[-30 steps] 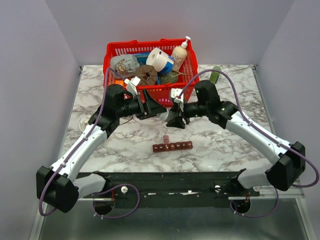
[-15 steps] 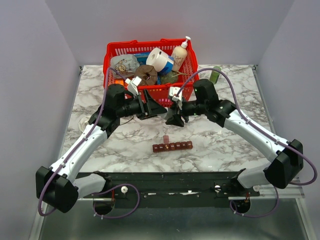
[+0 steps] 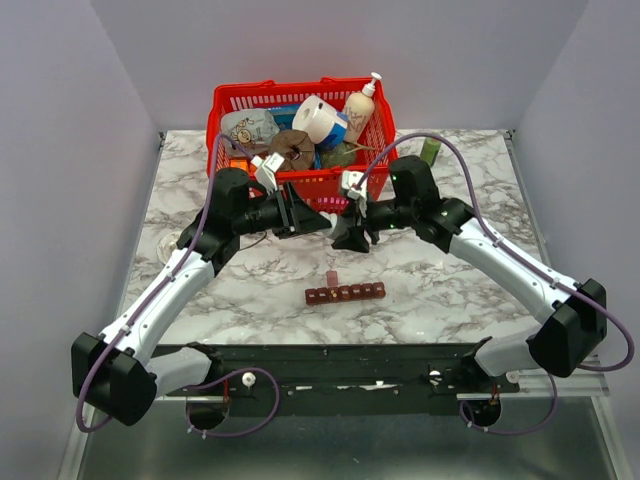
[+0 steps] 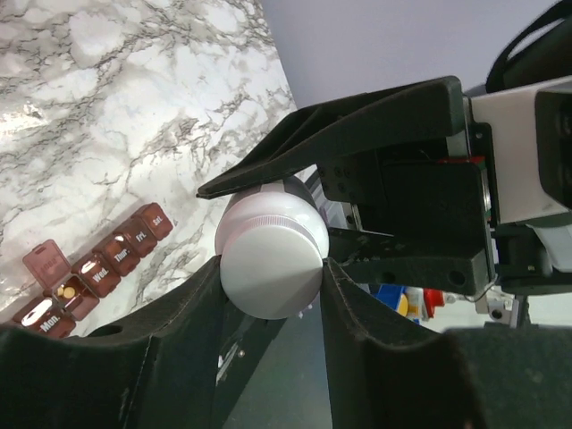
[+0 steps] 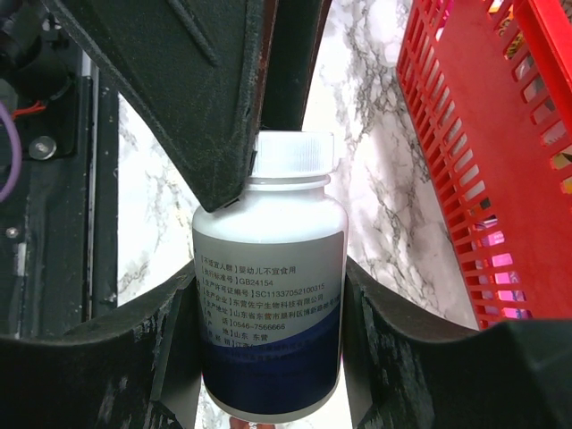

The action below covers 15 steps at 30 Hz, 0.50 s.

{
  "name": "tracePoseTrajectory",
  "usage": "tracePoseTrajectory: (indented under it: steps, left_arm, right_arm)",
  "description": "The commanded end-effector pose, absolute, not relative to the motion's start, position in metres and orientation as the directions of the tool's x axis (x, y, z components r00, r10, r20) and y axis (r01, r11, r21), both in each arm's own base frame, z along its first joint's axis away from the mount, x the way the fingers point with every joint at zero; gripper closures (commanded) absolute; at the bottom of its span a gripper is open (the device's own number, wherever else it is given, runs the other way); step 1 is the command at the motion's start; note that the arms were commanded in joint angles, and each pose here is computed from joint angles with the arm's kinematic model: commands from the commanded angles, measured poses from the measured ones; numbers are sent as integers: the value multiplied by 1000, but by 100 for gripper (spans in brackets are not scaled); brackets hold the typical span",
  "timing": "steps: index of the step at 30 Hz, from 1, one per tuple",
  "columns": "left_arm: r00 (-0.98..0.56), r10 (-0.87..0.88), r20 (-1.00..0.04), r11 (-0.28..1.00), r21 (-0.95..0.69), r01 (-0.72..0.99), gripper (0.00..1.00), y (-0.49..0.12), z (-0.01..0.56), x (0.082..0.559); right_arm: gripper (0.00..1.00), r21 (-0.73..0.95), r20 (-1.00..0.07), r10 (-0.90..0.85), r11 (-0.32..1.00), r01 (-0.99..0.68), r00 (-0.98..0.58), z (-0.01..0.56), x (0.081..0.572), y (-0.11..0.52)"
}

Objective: Sort the pills into containers

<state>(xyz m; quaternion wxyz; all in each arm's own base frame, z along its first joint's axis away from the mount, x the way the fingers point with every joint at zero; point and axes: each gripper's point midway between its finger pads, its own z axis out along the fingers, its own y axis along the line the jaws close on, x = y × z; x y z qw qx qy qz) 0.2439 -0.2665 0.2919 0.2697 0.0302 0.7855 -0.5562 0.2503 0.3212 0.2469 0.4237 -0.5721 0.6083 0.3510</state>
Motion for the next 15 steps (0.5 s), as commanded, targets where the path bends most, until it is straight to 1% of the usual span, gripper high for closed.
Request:
tracePoseTrajectory:
  steps: [1,2,3,5,6,9,13,14,15]
  left_arm:
    - [-793,-202,-574,287,-809,512,62,-273,319,232]
    - [-779,-195,-596,282,-795,537,62,-273,320,232]
    - [-771,-179,-611,263,-785,561,62,-273,322,228]
    - [-758,-155,-634,245,-768,592,61,-273,324,223]
    - [-754,-142,-641,236,-762,603,61,-274,324,220]
    - [-733,-131,-667,237,-739,630,60,-273,323,220]
    - [-724,-143,-675,308,-726,615,55,-271,317,232]
    - [-729,-140,-670,327,-726,605,50,-270,314,233]
    - [-725,-142,-674,333,-722,607,49,-269,314,234]
  right_arm:
    - [91,62,-952,-303,-39,-997,-48,264,226,333]
    - [91,98,-952,-297,-58,-993,-77,263,223,334]
    - [91,155,-955,-272,-108,-982,-121,270,214,334]
    - [91,233,-948,-251,-140,-962,-193,273,215,331]
    - [91,291,-941,-233,-194,-937,-244,280,207,330]
    - [92,363,-923,-223,-227,-904,-315,286,206,328]
    - [91,436,-896,-210,-254,-863,-391,288,201,330]
    - [91,464,-882,-217,-252,-849,-418,283,199,329]
    - [91,468,-882,-204,-259,-845,-426,288,200,331]
